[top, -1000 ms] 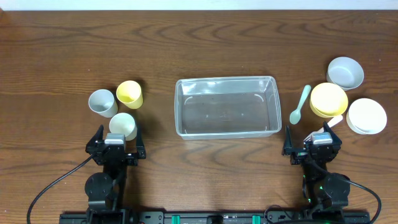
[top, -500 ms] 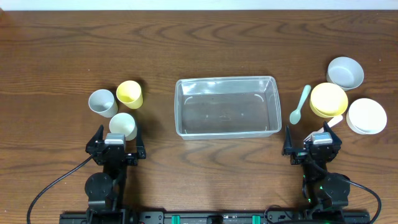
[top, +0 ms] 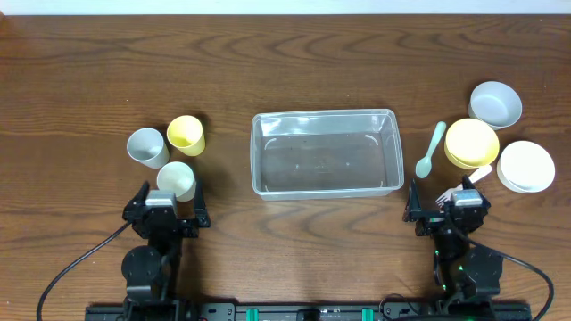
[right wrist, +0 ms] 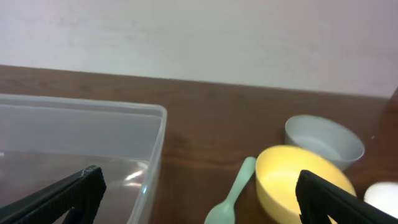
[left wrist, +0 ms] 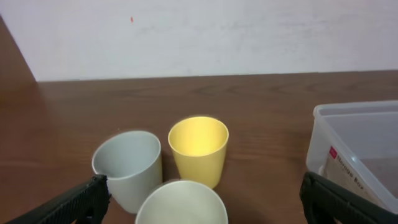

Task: Pack container
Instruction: 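Lower the left gripper onto the white cup and grasp it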

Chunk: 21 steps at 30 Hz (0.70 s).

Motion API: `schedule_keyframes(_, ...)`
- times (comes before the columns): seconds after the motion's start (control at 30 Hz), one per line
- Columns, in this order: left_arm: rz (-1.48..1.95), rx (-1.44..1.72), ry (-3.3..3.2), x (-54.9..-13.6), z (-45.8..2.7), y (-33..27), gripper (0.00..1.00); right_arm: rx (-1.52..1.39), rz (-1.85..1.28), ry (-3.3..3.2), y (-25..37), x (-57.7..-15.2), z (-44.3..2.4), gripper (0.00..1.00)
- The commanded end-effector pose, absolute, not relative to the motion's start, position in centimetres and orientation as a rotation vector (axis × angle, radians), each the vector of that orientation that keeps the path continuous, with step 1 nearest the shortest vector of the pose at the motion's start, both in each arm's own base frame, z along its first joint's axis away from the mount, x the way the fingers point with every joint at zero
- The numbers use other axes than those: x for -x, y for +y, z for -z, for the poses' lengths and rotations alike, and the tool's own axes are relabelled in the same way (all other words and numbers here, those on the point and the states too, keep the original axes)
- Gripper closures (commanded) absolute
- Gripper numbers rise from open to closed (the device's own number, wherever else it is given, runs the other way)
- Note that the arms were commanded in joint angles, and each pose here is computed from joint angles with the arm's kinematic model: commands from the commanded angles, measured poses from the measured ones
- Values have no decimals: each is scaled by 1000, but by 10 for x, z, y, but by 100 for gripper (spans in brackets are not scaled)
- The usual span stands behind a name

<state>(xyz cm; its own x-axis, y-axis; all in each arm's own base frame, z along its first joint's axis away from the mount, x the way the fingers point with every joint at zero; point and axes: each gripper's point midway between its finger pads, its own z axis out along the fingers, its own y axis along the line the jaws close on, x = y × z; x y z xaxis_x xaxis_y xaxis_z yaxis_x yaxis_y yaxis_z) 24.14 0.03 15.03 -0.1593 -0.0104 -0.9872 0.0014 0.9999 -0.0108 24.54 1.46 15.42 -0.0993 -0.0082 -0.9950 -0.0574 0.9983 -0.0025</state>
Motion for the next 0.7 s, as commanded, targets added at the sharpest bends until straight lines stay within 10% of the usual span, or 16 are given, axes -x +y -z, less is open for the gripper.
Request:
schedule_keyframes(0.0,52,87,1761,-238,-176,3,2,-15,-109,1686,15,-243,-175,1)
schedule_keyframes(0.67,158,158,2686,-288,-241,-12,2,-36,-73,2584,20,-298,-207,1)
